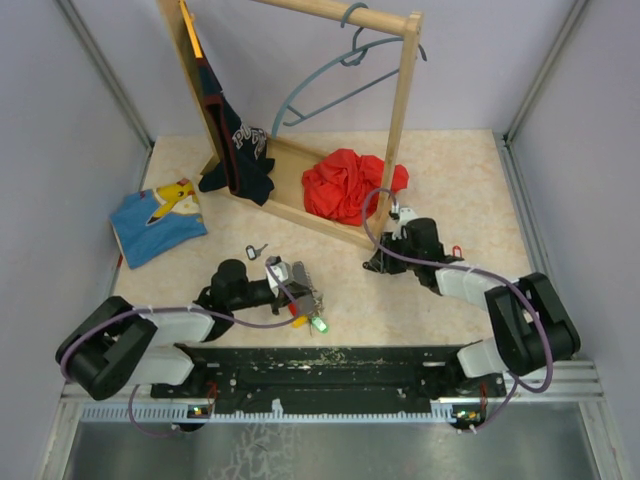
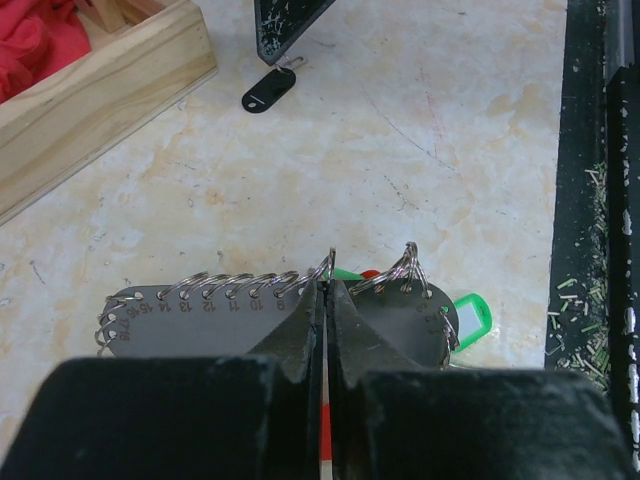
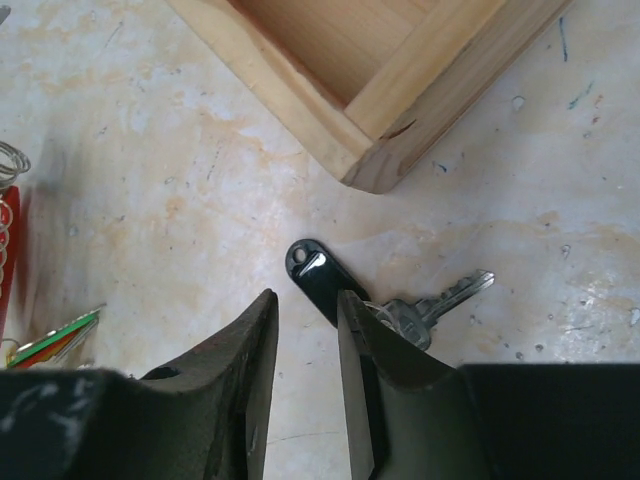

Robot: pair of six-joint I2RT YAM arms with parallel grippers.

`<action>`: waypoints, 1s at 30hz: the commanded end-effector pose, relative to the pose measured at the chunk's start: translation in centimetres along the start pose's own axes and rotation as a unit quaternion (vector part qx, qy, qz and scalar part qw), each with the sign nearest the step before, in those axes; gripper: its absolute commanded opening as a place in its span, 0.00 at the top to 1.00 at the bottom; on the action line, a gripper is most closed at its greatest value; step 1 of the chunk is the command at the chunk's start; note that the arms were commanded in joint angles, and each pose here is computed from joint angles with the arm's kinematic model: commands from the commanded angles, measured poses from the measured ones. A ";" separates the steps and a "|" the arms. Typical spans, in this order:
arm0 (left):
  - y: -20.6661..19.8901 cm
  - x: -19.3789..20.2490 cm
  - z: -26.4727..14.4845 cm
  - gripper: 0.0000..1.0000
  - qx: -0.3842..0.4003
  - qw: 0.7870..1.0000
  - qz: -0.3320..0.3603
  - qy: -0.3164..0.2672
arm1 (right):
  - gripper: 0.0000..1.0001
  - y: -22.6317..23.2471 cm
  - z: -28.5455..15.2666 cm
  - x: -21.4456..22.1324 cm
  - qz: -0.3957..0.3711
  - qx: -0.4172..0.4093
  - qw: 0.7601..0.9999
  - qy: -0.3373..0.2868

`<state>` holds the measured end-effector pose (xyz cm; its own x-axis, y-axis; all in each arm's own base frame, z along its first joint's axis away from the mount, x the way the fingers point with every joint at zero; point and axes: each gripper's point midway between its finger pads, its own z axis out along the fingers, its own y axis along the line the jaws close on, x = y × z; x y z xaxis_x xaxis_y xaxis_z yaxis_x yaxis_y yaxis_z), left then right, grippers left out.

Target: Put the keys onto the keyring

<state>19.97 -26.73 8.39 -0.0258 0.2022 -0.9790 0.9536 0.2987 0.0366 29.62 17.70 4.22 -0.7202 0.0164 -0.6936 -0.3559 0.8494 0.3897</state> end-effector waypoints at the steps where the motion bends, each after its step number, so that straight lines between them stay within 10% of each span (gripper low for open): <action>1: 0.1 -1.2 0.5 1.00 0.013 1.000 0.014 -0.015 | 0.70 1.8 -0.5 -0.6 -0.014 -0.025 1.000 -0.009; 30: -0.2 -0.9 0.9 1.00 0.030 0.999 0.008 -0.007 | 0.59 0.2 -0.1 -0.5 -0.055 0.039 0.997 0.048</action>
<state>19.65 -27.13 7.79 -0.0474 0.2176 -0.9749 0.9644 0.2640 0.0121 29.72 16.71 3.04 -0.7461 -0.1396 -0.6510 -0.3646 0.9038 0.2240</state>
